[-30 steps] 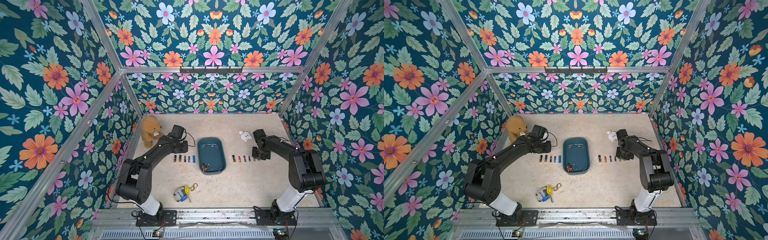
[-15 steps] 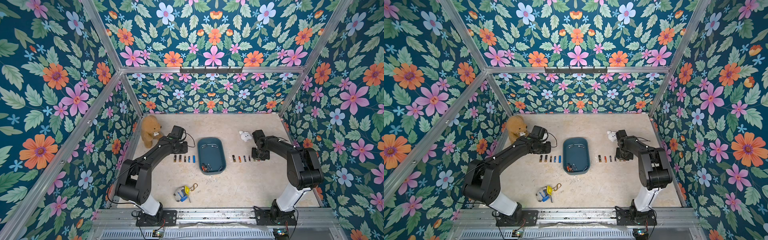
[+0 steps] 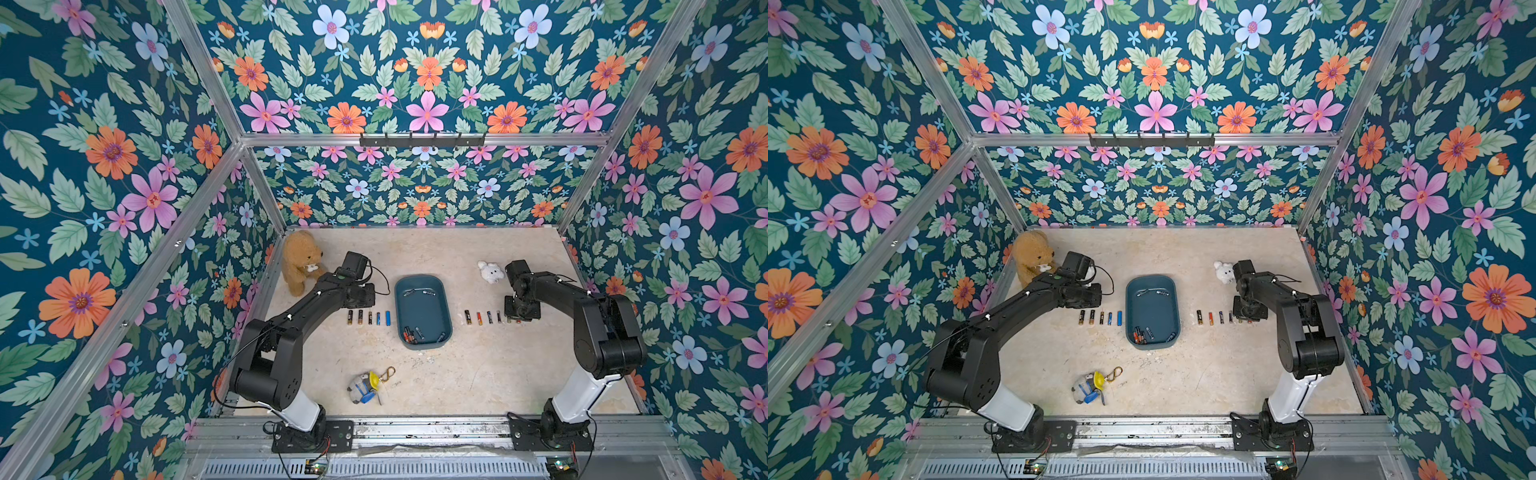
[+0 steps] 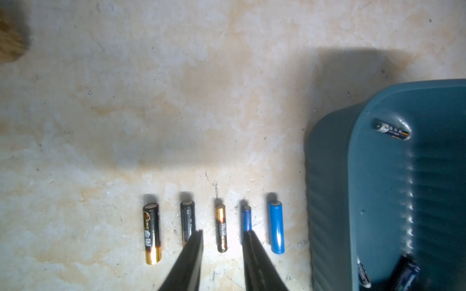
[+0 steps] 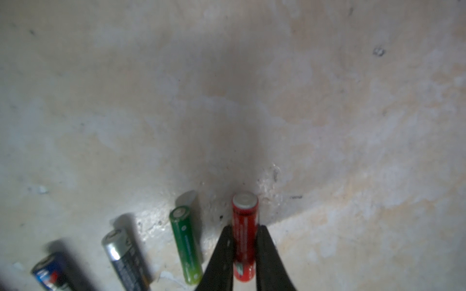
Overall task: Take the batteries out of the storage box
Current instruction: Place the battery at the center of the board.
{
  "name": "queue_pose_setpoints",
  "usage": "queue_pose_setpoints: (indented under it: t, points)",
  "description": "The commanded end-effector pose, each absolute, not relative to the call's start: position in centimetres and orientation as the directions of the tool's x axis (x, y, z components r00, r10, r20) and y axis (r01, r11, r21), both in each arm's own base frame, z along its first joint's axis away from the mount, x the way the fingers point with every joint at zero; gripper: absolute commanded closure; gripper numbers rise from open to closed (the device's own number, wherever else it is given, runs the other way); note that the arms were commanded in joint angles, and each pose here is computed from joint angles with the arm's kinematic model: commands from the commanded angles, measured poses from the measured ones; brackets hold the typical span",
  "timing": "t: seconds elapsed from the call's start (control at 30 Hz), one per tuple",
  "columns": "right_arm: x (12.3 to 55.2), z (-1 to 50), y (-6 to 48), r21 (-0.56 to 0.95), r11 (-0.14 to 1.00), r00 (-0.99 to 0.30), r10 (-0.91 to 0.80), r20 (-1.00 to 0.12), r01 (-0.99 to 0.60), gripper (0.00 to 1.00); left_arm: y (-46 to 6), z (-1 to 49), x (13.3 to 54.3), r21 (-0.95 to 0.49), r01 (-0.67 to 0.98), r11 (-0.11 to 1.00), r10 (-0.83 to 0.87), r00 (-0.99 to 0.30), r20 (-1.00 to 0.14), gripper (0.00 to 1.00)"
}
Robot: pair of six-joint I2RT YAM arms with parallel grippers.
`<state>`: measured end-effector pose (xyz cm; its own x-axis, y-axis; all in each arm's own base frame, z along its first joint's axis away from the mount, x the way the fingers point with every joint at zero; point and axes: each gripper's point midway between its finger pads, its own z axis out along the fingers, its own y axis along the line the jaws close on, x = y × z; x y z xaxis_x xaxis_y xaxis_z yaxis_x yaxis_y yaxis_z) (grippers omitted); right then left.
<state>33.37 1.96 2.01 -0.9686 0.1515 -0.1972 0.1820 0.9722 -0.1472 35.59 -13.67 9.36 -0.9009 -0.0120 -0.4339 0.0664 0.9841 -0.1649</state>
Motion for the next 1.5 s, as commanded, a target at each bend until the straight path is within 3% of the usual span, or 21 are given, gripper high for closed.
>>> queue_pose_setpoints:
  t: [0.0, 1.47]
  points:
    - [33.36, 1.79, 2.16, -0.140, 0.975, -0.972, 0.144, -0.186, 0.171, 0.82, -13.51, 9.61, 35.60, -0.159, 0.067, 0.985, -0.011, -0.898, -0.440, 0.67]
    - [33.06, 1.40, 2.53, -0.120, 0.979, -0.977, 0.144, -0.158, 0.164, 0.76, -13.32, 9.51, 35.22, -0.159, 0.061, 0.985, -0.015, -0.898, -0.440, 0.67]
